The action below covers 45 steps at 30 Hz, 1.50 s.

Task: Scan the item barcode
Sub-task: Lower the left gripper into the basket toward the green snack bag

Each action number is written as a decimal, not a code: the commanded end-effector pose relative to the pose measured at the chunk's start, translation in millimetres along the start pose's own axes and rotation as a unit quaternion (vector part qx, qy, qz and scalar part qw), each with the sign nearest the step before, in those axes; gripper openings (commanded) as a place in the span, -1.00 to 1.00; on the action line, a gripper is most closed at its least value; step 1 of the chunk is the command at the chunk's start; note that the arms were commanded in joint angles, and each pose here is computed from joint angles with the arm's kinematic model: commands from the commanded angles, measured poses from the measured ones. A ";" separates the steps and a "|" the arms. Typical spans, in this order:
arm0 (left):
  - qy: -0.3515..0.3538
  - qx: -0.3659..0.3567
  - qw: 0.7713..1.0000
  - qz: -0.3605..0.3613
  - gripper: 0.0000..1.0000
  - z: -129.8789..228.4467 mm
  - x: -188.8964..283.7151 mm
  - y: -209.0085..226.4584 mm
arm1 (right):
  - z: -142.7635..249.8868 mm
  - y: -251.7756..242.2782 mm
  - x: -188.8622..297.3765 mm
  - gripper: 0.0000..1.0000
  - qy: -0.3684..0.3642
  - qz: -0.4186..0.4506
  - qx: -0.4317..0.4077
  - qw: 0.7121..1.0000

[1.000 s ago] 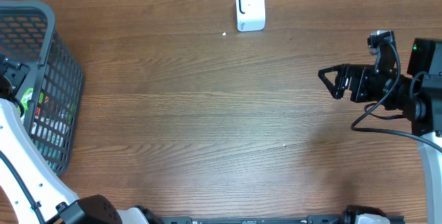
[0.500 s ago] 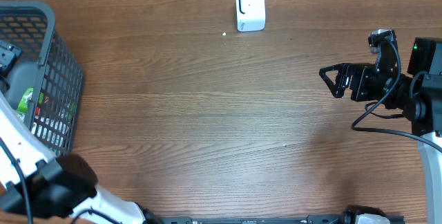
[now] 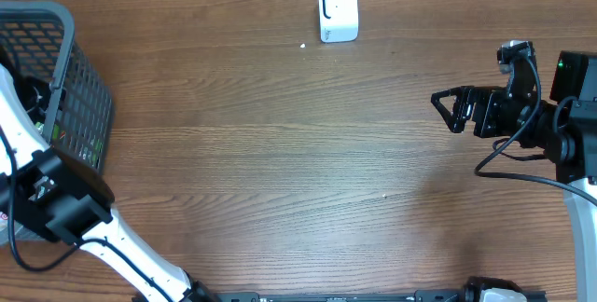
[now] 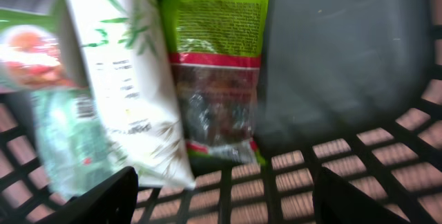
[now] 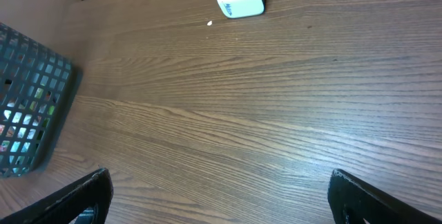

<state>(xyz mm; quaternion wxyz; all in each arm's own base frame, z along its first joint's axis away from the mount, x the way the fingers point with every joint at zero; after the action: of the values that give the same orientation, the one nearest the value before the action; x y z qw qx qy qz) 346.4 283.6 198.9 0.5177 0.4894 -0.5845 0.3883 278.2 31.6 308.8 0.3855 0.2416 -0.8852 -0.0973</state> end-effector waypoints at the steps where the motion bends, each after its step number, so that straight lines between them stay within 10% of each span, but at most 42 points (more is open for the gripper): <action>1: 0.021 0.009 1.000 0.001 0.44 0.4 -19.2 -9.4 | -6.9 3.0 4.4 1.00 -0.010 0.003 0.015 1.000; 23: 0.038 0.012 0.999 -0.025 0.54 16.9 -121.6 -12.4 | -1.5 -2.6 -4.7 1.00 0.015 0.000 -0.002 1.000; 32: 0.033 0.007 0.999 -0.024 -0.91 15.4 -121.6 -12.9 | -0.1 -11.1 -11.9 1.00 0.027 0.014 -0.009 0.999; 45: -0.029 0.010 0.999 0.035 -0.91 -21.2 -4.2 -22.7 | -2.5 -12.1 -12.0 1.00 0.022 0.018 -0.005 1.000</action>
<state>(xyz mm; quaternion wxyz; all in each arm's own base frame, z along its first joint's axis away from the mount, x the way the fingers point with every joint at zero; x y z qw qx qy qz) 361.5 297.5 155.6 0.5200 0.4957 -0.5721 0.3957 289.3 26.5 289.1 0.4216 0.2228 -0.8733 -0.1000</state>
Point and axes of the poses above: each gripper's point midway between its finger pads, its own x axis back along the fingers, its own y axis along the line the jaws close on, z = x × y, the point moved 6 cm from there along x, back along the fingers, and after that the axes turned 8 degrees about x, right-handed, at the moved point
